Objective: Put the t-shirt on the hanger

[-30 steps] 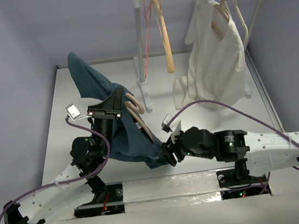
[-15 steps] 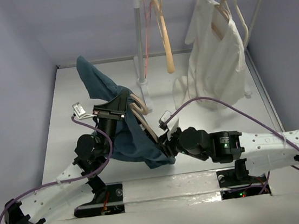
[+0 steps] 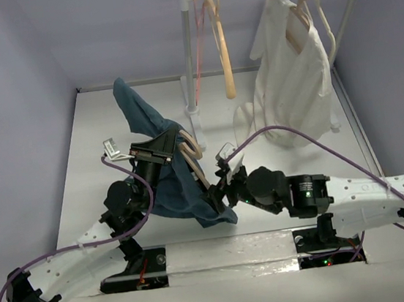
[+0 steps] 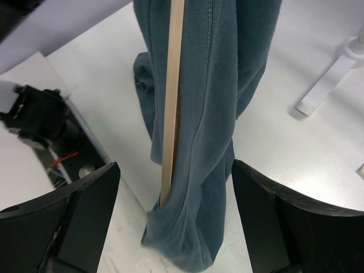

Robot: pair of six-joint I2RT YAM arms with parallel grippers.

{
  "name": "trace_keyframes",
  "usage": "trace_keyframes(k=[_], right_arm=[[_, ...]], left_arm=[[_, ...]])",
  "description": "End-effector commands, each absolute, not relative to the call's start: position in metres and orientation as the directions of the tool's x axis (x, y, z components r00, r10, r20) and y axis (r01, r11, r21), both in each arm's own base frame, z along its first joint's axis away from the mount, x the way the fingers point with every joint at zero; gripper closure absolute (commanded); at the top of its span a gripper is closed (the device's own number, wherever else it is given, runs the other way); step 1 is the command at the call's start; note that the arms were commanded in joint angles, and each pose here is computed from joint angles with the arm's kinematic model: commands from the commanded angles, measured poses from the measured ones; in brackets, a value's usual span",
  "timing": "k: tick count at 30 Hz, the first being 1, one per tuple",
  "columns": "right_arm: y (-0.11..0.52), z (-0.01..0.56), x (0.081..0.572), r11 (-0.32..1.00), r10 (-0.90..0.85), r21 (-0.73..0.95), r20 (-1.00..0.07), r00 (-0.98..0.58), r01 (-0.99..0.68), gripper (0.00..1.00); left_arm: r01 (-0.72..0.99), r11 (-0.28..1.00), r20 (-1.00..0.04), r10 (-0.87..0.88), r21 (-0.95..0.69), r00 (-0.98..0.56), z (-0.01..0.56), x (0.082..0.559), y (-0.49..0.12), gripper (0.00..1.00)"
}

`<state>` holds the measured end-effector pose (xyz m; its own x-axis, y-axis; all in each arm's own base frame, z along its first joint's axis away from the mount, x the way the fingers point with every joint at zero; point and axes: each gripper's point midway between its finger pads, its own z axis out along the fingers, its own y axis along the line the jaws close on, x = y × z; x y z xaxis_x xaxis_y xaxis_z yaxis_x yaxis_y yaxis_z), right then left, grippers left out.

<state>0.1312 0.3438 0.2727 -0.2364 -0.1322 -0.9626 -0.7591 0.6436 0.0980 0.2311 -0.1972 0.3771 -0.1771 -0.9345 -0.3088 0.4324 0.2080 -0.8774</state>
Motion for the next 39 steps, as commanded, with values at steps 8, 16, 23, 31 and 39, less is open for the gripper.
trace_keyframes(k=[8,16,23,31,39], right_arm=[[0.332,0.226,0.101,0.59,-0.23,0.175,-0.899,-0.372,-0.788,0.15],[0.335,0.209,0.112,0.638,-0.234,0.138,-0.903,-0.361,-0.758,0.55],[0.346,0.229,0.122,0.646,-0.166,0.139,-0.934,-0.316,-0.751,0.69],[0.351,0.253,0.13,0.655,-0.131,0.11,-0.958,-0.255,-0.748,0.71],[0.361,0.269,0.141,0.674,-0.107,0.074,-0.975,-0.197,-0.735,0.8]], left_arm=[[0.495,0.211,-0.275,-0.96,-0.843,-0.058,0.431,0.228,-0.173,1.0],[0.505,0.192,-0.266,-0.961,-0.841,-0.078,0.436,0.225,-0.174,1.0],[0.496,0.177,-0.266,-0.957,-0.85,-0.116,0.423,0.225,-0.181,1.0],[0.474,0.146,-0.253,-0.952,-0.868,-0.171,0.403,0.226,-0.191,1.0],[0.465,0.121,-0.25,-0.941,-0.877,-0.226,0.39,0.225,-0.203,1.0]])
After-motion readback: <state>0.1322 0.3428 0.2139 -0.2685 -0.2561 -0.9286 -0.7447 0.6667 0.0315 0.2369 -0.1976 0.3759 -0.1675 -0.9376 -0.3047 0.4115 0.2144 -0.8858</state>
